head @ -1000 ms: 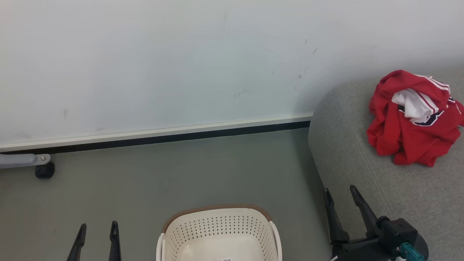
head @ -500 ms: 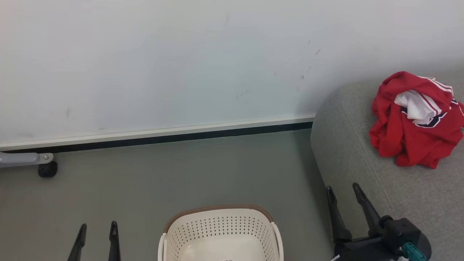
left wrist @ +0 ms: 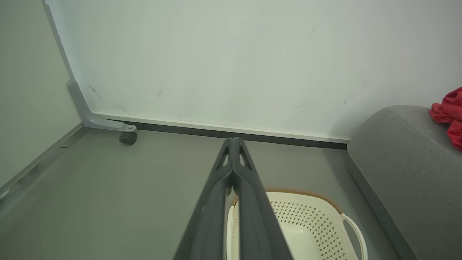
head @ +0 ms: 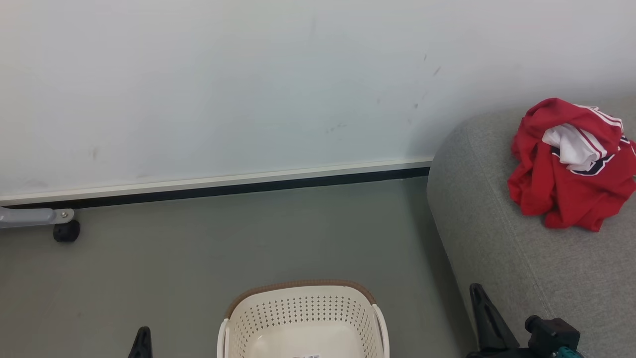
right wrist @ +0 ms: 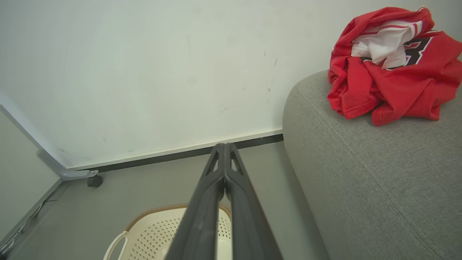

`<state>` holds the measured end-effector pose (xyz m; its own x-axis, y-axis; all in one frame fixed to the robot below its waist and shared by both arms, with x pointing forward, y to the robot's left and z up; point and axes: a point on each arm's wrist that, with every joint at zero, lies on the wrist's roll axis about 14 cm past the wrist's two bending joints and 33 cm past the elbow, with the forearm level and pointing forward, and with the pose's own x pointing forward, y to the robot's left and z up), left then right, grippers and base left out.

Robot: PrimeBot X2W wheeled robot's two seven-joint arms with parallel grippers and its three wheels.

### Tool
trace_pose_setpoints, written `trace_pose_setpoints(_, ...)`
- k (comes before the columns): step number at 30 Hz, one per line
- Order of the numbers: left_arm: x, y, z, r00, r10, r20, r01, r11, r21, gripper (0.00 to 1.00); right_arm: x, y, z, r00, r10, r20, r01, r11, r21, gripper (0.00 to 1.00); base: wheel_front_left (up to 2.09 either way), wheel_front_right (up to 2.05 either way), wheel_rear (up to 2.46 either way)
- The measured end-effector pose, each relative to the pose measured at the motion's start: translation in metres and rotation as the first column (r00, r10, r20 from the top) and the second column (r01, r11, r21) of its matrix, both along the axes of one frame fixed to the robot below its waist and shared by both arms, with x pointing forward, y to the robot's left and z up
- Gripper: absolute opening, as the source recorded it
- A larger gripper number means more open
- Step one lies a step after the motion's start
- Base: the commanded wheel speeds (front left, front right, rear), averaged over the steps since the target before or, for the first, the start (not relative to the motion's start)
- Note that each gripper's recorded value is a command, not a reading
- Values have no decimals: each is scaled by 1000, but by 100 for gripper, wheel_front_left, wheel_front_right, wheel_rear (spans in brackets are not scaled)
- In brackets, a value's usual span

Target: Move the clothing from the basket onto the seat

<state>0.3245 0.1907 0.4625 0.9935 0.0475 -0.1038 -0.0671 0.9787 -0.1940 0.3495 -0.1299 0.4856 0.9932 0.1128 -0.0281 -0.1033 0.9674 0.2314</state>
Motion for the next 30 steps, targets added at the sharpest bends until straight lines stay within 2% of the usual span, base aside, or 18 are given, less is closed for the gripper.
trace_pose_setpoints(14,6,6,-8,998,41,-53,-51,977,-206,0,6,-16,-9,995,-49,-92,66,979,195,0,0,0,0)
trace_pose_setpoints(23,12,7,-9,996,58,-74,-79,939,-334,0,11,-24,-12,988,-67,-137,108,943,316,0,0,0,0)
trace_pose_setpoints(30,15,6,-10,994,65,-87,-97,894,-438,0,12,-30,-15,983,-76,-170,140,902,408,0,0,0,0)
